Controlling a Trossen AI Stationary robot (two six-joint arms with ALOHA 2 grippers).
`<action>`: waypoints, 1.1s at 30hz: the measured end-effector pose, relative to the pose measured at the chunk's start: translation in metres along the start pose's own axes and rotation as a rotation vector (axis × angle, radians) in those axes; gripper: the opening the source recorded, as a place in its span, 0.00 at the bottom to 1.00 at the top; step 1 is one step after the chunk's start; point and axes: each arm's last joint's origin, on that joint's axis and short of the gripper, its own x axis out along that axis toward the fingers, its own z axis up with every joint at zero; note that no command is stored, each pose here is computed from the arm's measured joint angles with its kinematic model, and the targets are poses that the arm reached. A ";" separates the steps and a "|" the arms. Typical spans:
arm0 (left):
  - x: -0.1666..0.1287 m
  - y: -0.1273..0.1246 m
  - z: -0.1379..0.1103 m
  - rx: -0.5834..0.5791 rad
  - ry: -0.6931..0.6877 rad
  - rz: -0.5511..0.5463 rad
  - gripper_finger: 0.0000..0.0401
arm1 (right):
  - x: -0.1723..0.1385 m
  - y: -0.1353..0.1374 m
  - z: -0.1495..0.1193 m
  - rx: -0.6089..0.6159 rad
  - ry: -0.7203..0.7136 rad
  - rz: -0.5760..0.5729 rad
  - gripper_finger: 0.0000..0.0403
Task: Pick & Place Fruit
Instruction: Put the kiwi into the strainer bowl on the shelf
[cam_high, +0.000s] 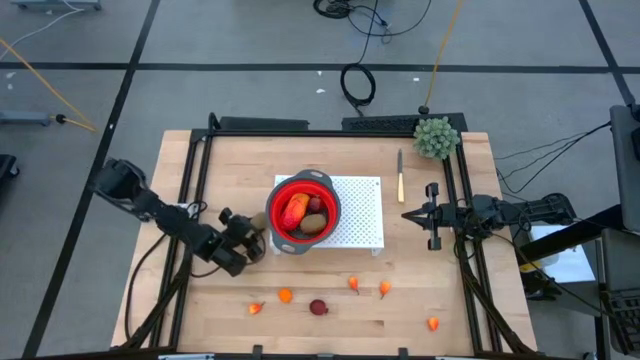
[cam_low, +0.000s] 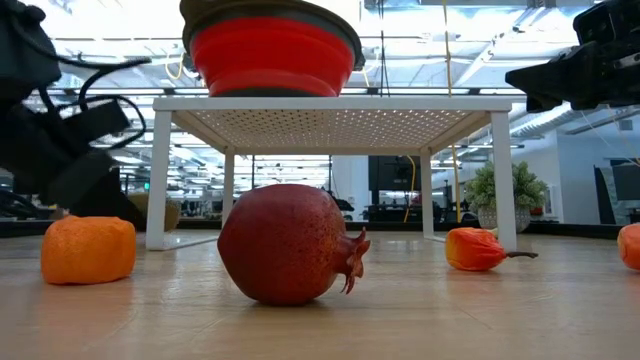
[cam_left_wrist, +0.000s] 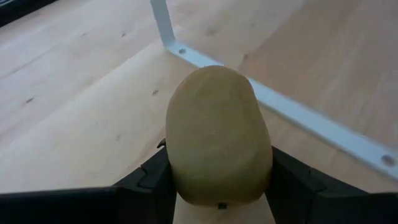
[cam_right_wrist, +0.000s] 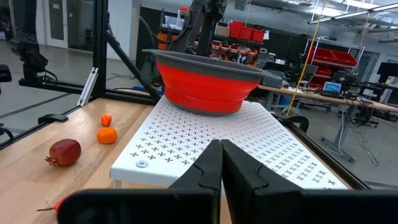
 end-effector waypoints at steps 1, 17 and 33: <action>-0.002 0.001 0.002 -0.007 -0.003 -0.004 0.46 | 0.000 0.000 0.000 0.000 0.000 0.000 0.00; -0.039 0.013 0.049 0.009 -0.031 0.070 0.46 | 0.000 0.000 0.000 -0.003 0.001 0.000 0.00; -0.075 0.010 0.107 0.106 -0.204 0.205 0.46 | 0.000 0.000 0.000 -0.003 0.001 0.000 0.00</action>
